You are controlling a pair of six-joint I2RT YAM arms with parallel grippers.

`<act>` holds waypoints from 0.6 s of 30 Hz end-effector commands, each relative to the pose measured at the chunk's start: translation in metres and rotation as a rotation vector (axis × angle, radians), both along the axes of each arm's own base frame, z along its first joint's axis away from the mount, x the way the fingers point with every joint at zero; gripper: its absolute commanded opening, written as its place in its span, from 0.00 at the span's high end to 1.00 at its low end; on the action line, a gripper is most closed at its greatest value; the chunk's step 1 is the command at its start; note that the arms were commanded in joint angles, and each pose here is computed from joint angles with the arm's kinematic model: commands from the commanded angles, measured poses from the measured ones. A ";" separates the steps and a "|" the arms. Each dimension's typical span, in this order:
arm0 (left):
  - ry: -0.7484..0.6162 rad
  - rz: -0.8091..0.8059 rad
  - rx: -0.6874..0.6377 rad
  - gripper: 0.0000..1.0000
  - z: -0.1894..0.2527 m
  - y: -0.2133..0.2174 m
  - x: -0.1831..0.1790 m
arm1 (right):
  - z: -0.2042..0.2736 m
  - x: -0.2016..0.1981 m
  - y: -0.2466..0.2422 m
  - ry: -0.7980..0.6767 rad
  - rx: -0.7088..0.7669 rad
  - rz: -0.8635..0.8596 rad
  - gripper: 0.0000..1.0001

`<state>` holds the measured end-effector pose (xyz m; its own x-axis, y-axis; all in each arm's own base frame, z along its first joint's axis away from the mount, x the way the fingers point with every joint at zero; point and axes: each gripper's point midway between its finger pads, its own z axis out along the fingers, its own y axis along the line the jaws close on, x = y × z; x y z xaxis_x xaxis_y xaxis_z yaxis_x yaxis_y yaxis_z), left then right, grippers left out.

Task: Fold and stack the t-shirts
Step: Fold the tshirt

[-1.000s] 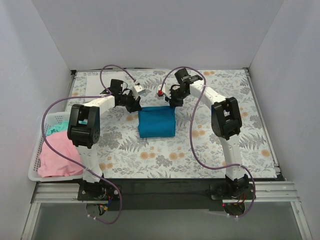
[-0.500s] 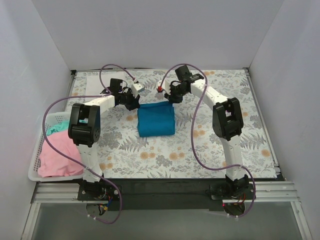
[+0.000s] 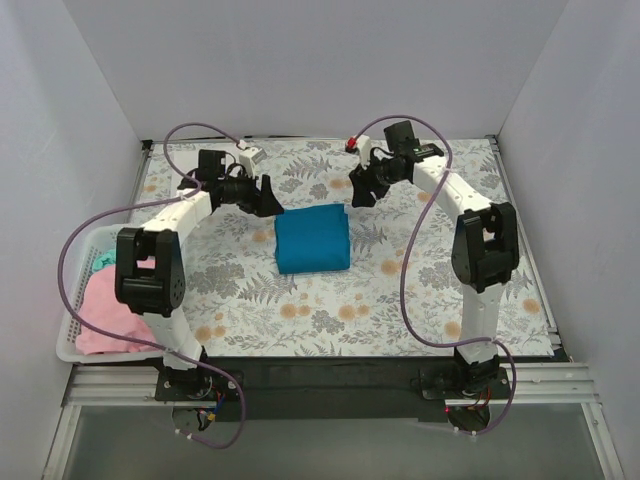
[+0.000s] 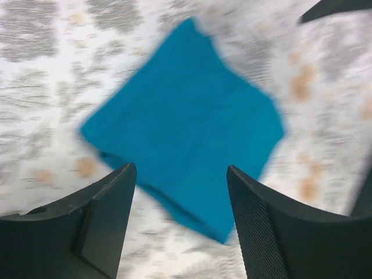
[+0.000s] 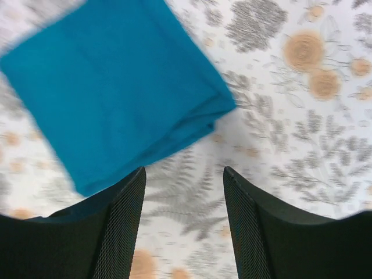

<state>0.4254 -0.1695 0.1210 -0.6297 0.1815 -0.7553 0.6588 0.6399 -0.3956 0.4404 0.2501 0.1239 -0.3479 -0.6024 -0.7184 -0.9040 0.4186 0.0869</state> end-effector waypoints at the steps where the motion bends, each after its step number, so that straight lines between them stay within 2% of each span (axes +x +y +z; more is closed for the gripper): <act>1: 0.282 -0.045 -0.304 0.36 0.052 -0.039 -0.061 | 0.049 -0.058 0.038 0.309 0.291 -0.033 0.37; 4: 0.415 -0.102 -0.393 0.35 0.054 -0.061 -0.090 | 0.050 -0.087 0.057 0.505 0.399 0.010 0.37; 5: 0.511 -0.084 -0.406 0.34 0.041 -0.065 -0.102 | 0.038 -0.099 0.066 0.565 0.411 0.008 0.37; 7: 0.573 -0.094 -0.412 0.35 0.028 -0.074 -0.113 | 0.032 -0.112 0.074 0.624 0.438 0.016 0.37; 8: 0.637 -0.072 -0.412 0.34 0.015 -0.074 -0.120 | 0.017 -0.127 0.076 0.714 0.429 -0.014 0.36; 9: 0.691 -0.049 -0.408 0.34 -0.001 -0.075 -0.121 | 0.012 -0.126 0.079 0.711 0.440 -0.011 0.36; 13: 0.790 0.061 -0.361 0.35 -0.053 -0.066 -0.113 | -0.055 -0.129 0.068 0.856 0.370 -0.116 0.37; 15: 0.847 0.110 -0.341 0.35 -0.075 -0.059 -0.112 | -0.089 -0.127 0.049 0.915 0.331 -0.208 0.38; 18: 0.944 0.179 -0.328 0.35 -0.102 -0.044 -0.117 | -0.111 -0.125 0.023 0.949 0.308 -0.308 0.39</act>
<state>0.3050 -0.2300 0.0451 -0.9993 -0.0278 0.0243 -0.0332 0.3873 -0.9213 0.3041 0.3077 0.0478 -0.9149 -0.3156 -0.2516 -0.3518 0.3180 0.8804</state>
